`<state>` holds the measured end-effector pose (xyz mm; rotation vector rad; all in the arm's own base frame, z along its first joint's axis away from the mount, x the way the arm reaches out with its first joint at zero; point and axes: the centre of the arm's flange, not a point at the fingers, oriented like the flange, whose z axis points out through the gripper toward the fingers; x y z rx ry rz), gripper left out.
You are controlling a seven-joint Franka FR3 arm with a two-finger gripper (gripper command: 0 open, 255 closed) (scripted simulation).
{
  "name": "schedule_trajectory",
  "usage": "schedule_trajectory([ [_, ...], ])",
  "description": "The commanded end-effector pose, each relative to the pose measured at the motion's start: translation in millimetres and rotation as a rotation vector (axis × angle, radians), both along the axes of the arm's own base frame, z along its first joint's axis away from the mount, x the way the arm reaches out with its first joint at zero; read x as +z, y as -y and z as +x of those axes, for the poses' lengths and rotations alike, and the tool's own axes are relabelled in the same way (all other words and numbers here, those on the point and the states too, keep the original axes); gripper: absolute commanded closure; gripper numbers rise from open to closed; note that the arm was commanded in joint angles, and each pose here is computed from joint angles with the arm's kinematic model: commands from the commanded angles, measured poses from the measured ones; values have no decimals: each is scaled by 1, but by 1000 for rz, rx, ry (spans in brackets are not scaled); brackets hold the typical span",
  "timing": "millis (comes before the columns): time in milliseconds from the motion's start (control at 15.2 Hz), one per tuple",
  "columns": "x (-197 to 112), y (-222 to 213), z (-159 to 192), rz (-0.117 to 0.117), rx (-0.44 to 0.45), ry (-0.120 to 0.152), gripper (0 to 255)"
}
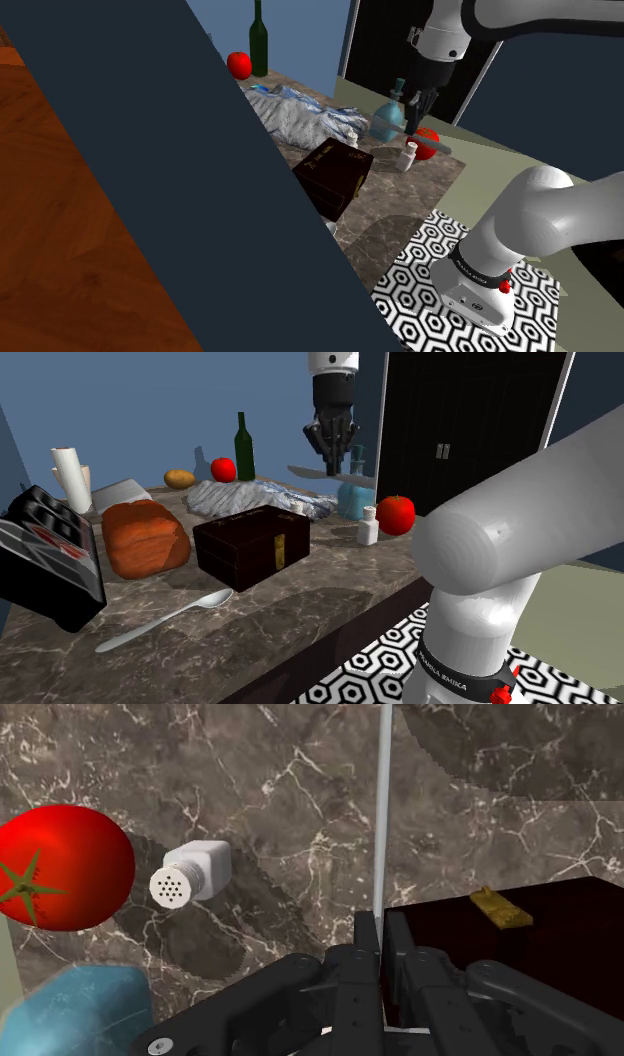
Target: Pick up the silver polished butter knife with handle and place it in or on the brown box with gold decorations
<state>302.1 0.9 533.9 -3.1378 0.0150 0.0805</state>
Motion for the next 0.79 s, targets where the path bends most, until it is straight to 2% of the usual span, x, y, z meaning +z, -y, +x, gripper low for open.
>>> schedule_trajectory([
  [0,2,-23,15,1,0,0,255],
  [594,17,-119,82,1,0,0,255],
  [726,13,-128,88,1,0,0,255],
])
